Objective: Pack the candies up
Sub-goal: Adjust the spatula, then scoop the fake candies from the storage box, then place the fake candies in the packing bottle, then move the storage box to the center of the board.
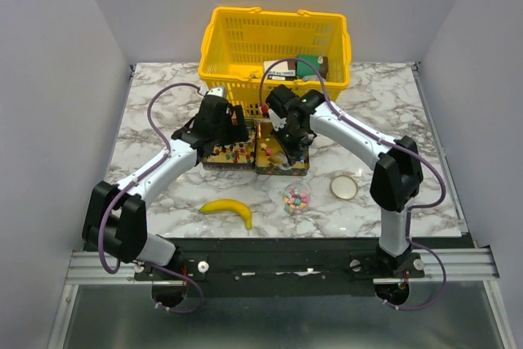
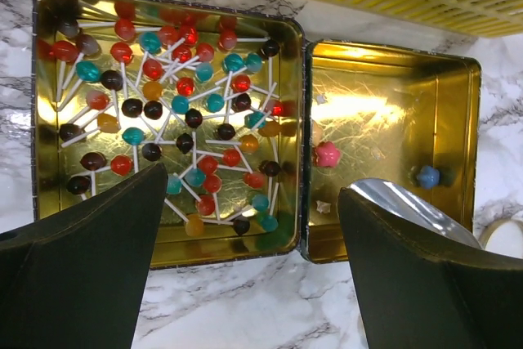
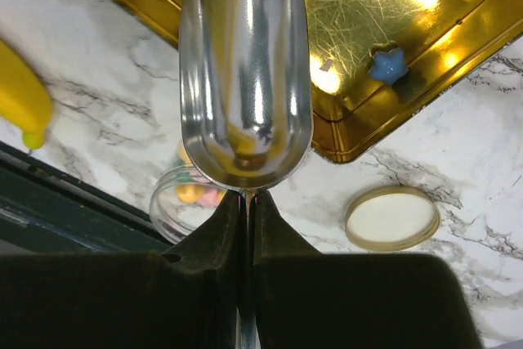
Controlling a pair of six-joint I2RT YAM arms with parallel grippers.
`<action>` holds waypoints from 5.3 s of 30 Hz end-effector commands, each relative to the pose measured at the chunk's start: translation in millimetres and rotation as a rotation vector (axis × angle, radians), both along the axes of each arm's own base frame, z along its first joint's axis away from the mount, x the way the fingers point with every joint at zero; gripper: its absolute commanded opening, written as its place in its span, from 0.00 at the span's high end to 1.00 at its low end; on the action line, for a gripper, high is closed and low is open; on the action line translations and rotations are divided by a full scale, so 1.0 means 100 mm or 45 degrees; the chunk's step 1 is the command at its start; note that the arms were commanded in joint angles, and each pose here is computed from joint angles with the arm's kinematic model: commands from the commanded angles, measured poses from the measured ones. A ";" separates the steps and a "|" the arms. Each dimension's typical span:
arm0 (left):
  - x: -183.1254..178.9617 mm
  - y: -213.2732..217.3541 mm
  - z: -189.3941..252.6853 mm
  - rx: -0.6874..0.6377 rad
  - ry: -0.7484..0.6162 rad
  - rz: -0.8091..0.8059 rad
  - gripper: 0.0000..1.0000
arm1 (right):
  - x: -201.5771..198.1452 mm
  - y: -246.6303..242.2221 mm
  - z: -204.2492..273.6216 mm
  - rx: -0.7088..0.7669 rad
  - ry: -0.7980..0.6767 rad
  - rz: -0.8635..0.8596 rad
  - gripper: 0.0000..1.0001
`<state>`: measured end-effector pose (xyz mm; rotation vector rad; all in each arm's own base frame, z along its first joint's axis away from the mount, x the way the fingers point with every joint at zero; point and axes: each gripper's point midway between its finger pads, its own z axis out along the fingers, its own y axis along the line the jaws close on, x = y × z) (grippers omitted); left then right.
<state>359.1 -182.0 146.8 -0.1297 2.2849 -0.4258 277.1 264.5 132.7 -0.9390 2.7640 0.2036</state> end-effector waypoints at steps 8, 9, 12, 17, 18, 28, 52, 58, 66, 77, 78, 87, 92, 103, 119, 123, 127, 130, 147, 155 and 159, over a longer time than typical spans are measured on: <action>-0.03 0.10 -0.21 0.046 0.082 0.077 0.05 | 0.30 -0.05 -0.28 -0.076 -0.020 0.088 0.99; -0.03 0.10 -0.21 0.045 0.086 0.076 0.05 | 0.30 -0.03 -0.29 -0.068 -0.017 0.095 0.99; -0.03 0.10 -0.25 0.055 0.108 0.072 0.06 | 0.32 0.05 -0.36 -0.034 -0.003 0.116 0.99; -0.05 0.07 -0.38 0.051 0.175 0.052 0.11 | 0.44 0.10 -0.45 -0.044 -0.032 0.089 0.99; -0.08 0.04 -0.42 0.044 0.205 0.031 0.13 | 0.44 0.12 -0.50 -0.045 -0.020 0.087 0.99; -0.25 -0.09 -0.83 0.049 0.427 -0.071 0.28 | 0.59 0.25 -0.73 -0.018 -0.042 -0.065 0.99; -0.22 -0.19 -0.75 0.004 0.410 -0.128 0.29 | 0.99 0.22 -0.89 0.022 -0.370 -0.123 0.99; -0.14 -0.20 -0.61 -0.006 0.333 -0.122 0.28 | 0.93 0.19 -0.71 0.060 -0.405 -0.092 0.99; -0.07 -0.16 -0.43 -0.018 0.224 -0.095 0.27 | 0.85 0.16 -0.54 0.121 -0.453 -0.066 0.99; -0.05 0.06 -0.13 -0.002 0.023 0.012 0.23 | 0.52 -0.11 -0.15 0.109 -0.411 -0.147 0.99; -0.03 0.10 -0.10 0.007 -0.007 0.035 0.22 | 0.46 -0.14 -0.04 0.130 -0.413 -0.152 0.99; -0.07 0.36 0.17 0.033 -0.179 0.162 0.16 | -0.33 -0.57 0.18 0.115 -0.195 -0.224 0.99; -0.07 0.36 0.17 0.030 -0.178 0.164 0.15 | -0.75 -0.67 0.20 0.125 -0.010 -0.231 0.99; -0.06 0.35 0.16 0.023 -0.170 0.164 0.14 | -1.50 -0.56 0.00 0.256 0.445 -0.276 0.99; -0.07 0.38 0.16 0.035 -0.171 0.175 0.14 | -1.71 -0.51 -0.09 0.360 0.773 -0.501 0.99; -0.06 0.38 0.16 0.038 -0.172 0.180 0.14 | -1.74 -0.48 -0.02 0.411 0.829 -0.525 0.99; -0.06 0.38 0.16 0.039 -0.171 0.180 0.14 | -1.76 -0.47 0.02 0.427 0.860 -0.538 0.99; -0.05 0.38 0.15 0.042 -0.168 0.178 0.14 | -1.75 -0.42 0.09 0.472 0.891 -0.555 0.99; -0.06 0.84 0.01 0.158 -0.052 0.422 0.12 | -1.74 -0.23 0.58 0.779 1.065 -0.614 0.99; 0.00 1.02 -0.38 0.218 0.177 0.467 0.11 | -1.19 -0.35 0.61 0.637 0.591 -0.510 0.99; 0.07 1.13 -0.50 0.222 0.263 0.479 0.12 | -0.87 -0.37 0.60 0.580 0.405 -0.481 0.99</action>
